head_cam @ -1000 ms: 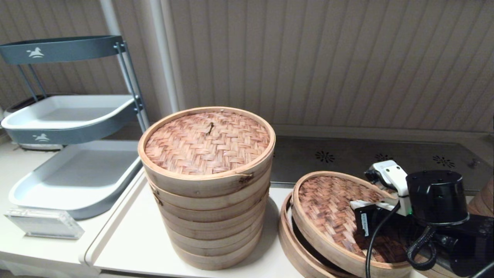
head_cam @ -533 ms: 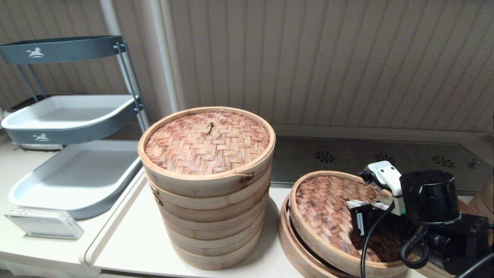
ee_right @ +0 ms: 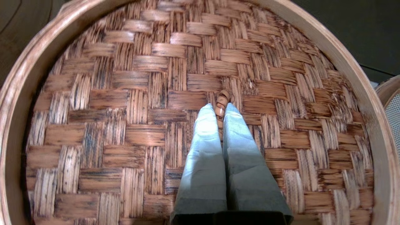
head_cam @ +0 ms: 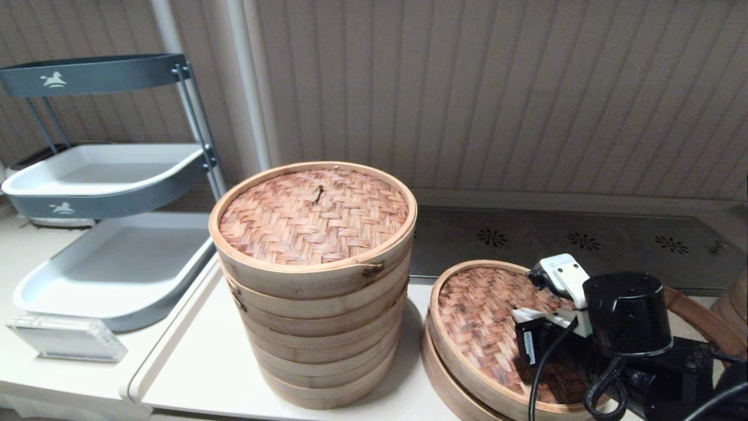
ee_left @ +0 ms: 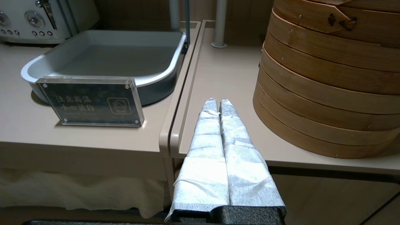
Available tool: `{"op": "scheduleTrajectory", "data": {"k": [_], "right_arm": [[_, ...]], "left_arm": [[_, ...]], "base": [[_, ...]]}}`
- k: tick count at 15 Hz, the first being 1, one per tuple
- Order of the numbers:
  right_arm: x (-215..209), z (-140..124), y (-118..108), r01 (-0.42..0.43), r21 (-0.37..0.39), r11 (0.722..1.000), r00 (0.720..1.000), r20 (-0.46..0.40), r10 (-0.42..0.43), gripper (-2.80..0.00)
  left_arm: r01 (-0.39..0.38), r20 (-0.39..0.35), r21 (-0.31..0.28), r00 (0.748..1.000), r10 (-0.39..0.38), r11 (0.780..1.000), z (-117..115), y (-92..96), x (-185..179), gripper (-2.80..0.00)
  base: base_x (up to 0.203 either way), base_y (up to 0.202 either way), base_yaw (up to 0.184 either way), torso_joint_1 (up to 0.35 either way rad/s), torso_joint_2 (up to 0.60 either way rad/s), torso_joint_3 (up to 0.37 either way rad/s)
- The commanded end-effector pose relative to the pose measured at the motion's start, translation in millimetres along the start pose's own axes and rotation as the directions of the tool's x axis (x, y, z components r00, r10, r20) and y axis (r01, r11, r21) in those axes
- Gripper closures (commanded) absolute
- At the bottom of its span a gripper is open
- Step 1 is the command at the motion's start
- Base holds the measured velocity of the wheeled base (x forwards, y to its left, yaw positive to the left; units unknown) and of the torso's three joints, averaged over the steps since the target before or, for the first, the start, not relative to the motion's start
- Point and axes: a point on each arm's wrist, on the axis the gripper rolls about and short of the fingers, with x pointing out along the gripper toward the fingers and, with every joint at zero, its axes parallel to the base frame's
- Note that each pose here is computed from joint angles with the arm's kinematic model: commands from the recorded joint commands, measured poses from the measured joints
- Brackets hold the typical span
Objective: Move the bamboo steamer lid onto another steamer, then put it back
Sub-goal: Put the steamer
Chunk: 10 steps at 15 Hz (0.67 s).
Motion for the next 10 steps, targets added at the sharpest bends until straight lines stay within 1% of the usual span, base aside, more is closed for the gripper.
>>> {"op": "scheduleTrajectory", "data": {"k": [1, 10], "right_arm": [[2.7, -6.2, 3.2, -0.004, -0.011, 1.000, 1.000, -0.015, 0.004, 0.00], [6.7, -12.4, 1.1, 0.009, -0.012, 1.000, 0.999, -0.045, -0.009, 0.00]], "left_arm": [[-0.001, -0.021, 0.000, 1.000, 0.001, 1.000, -6.9, -0.1, 1.3, 0.00], [-0.001, -0.022, 0.000, 1.000, 0.001, 1.000, -6.9, 0.0, 1.4, 0.00]], "base": [[0.000, 0.000, 0.000, 0.000, 0.00, 0.000], [0.000, 0.000, 0.000, 0.000, 0.00, 0.000]]}}
